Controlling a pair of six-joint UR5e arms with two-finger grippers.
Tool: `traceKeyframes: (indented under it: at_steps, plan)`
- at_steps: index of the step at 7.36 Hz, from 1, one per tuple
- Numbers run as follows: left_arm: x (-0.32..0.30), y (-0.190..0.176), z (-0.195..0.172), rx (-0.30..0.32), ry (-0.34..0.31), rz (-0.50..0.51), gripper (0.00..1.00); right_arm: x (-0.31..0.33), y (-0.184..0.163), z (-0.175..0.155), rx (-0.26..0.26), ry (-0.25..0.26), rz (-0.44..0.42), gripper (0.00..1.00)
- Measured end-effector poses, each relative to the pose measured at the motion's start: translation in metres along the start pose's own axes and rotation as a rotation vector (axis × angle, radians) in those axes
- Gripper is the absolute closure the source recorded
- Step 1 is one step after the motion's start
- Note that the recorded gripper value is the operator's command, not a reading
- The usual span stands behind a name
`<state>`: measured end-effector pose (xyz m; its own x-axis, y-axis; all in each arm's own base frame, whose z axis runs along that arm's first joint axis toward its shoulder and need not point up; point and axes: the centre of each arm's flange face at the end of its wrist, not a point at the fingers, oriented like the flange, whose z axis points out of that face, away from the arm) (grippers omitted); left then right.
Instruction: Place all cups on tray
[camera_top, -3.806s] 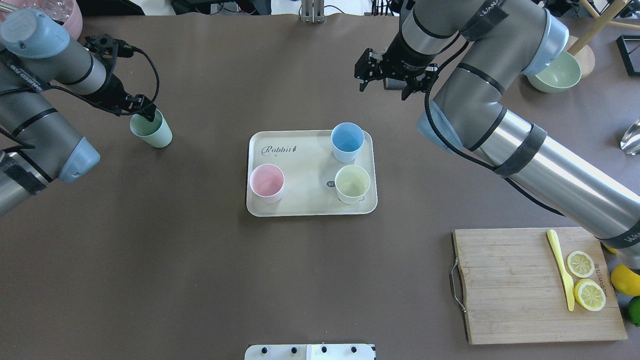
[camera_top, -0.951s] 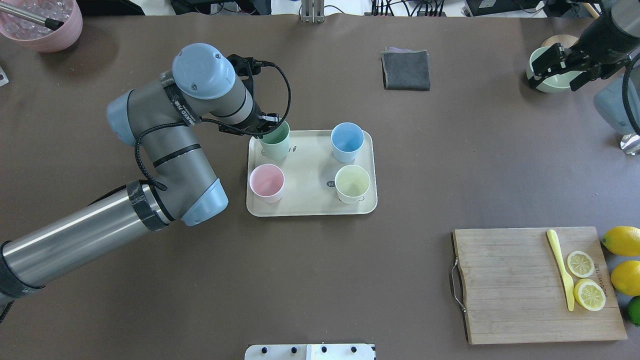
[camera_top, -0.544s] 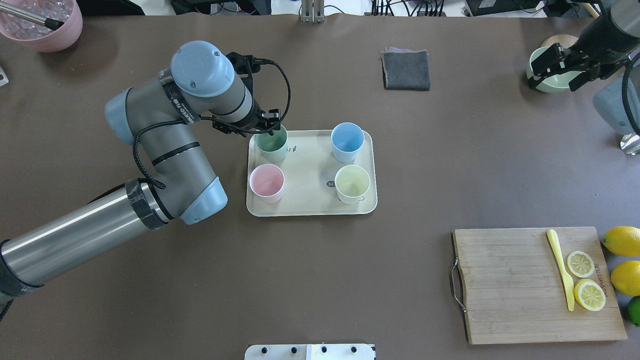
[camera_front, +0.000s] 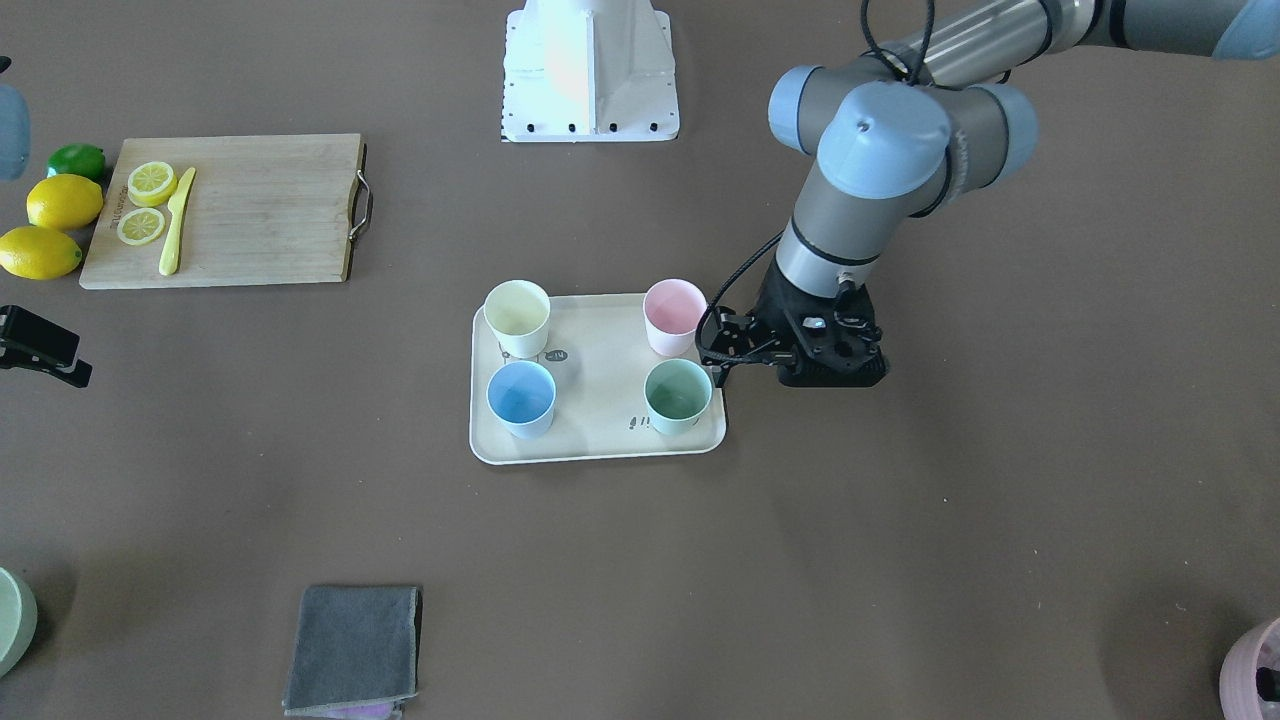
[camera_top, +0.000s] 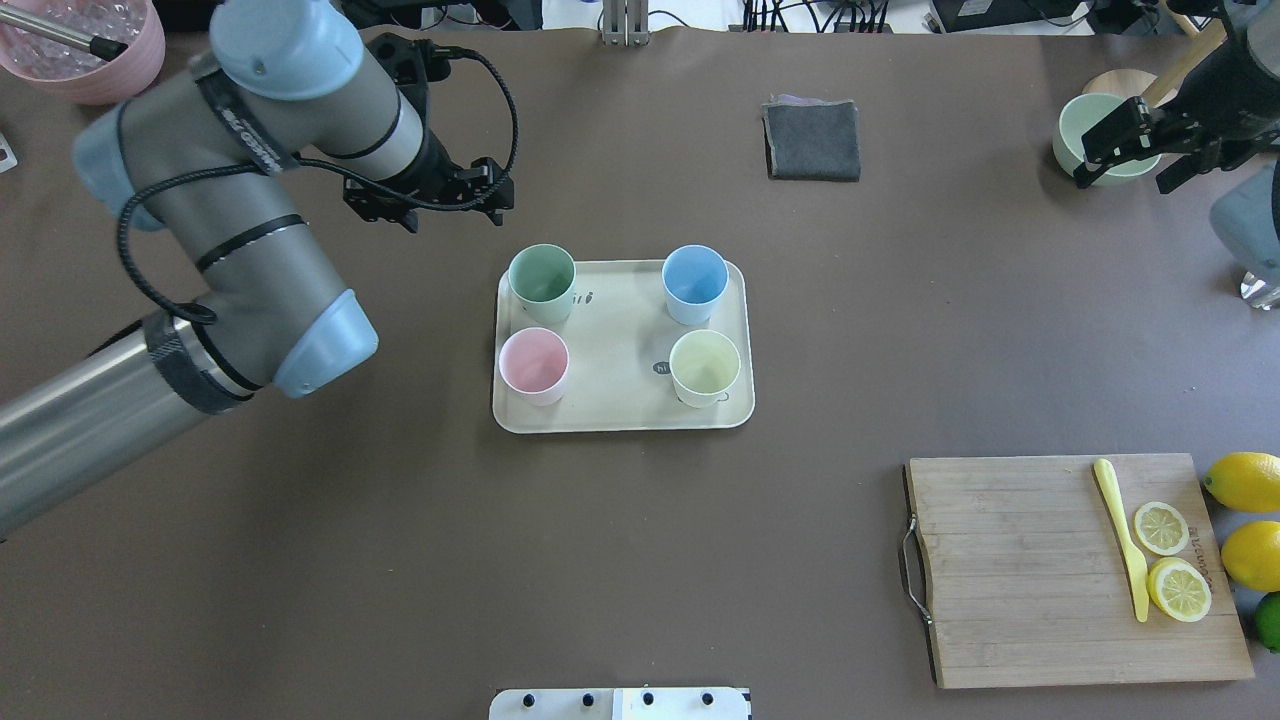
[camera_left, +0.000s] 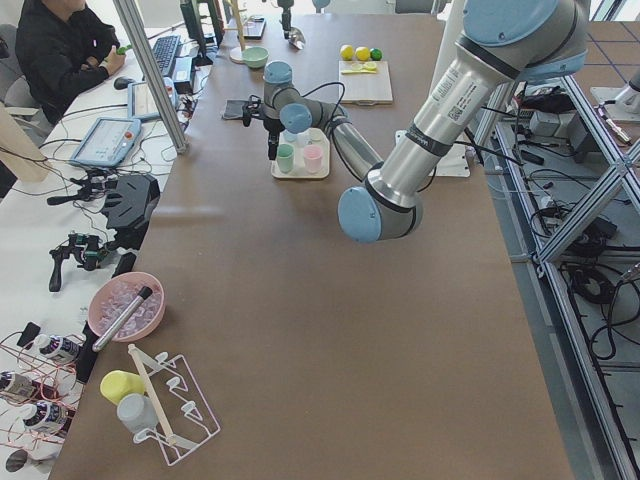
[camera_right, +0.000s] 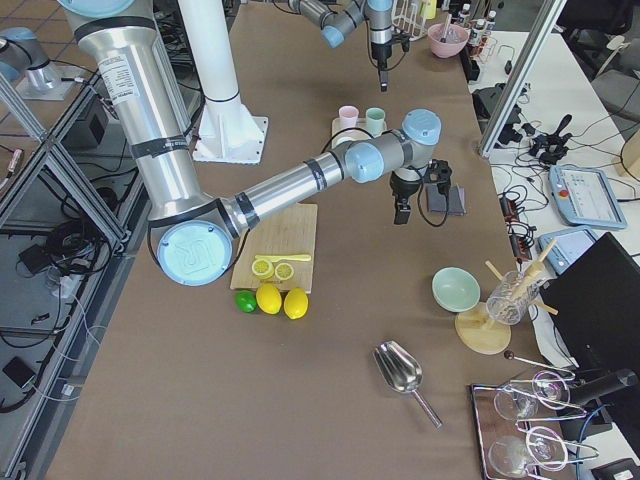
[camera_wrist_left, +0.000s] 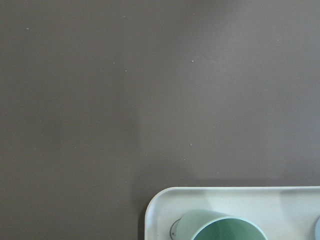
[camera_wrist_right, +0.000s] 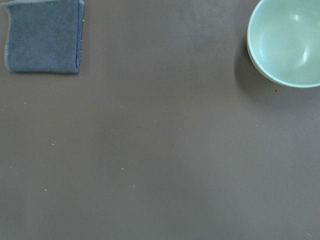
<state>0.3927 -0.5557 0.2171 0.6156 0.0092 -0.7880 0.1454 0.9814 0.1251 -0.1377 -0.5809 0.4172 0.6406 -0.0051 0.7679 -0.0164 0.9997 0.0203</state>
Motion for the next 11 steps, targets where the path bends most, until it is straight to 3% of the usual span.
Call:
traceKeyframes:
  at_steps: [2, 4, 6, 7, 9, 11]
  plan:
    - [-0.078, 0.010, -0.067, 0.002, -0.045, 0.107, 0.02, 0.033, 0.021, 0.002, -0.010, 0.019, -0.020, 0.00]
    - [-0.204, -0.009, -0.108, -0.004, -0.095, 0.168, 0.02, 0.119, 0.055, 0.005, -0.037, 0.055, -0.063, 0.00]
    - [-0.329, -0.044, -0.150, 0.040, -0.141, 0.067, 0.02, 0.202, 0.093, -0.002, -0.047, 0.077, -0.048, 0.00]
    - [-0.391, -0.057, -0.163, 0.061, -0.122, -0.008, 0.02, 0.231, 0.111, -0.005, -0.049, 0.082, -0.031, 0.00]
    - [-0.485, -0.043, -0.156, 0.075, -0.039, -0.045, 0.02, 0.264, 0.133, -0.010, -0.044, 0.086, 0.005, 0.00]
    - [-0.544, -0.013, -0.126, 0.041, -0.035, -0.081, 0.02, 0.284, 0.147, -0.016, -0.034, 0.088, 0.034, 0.00]
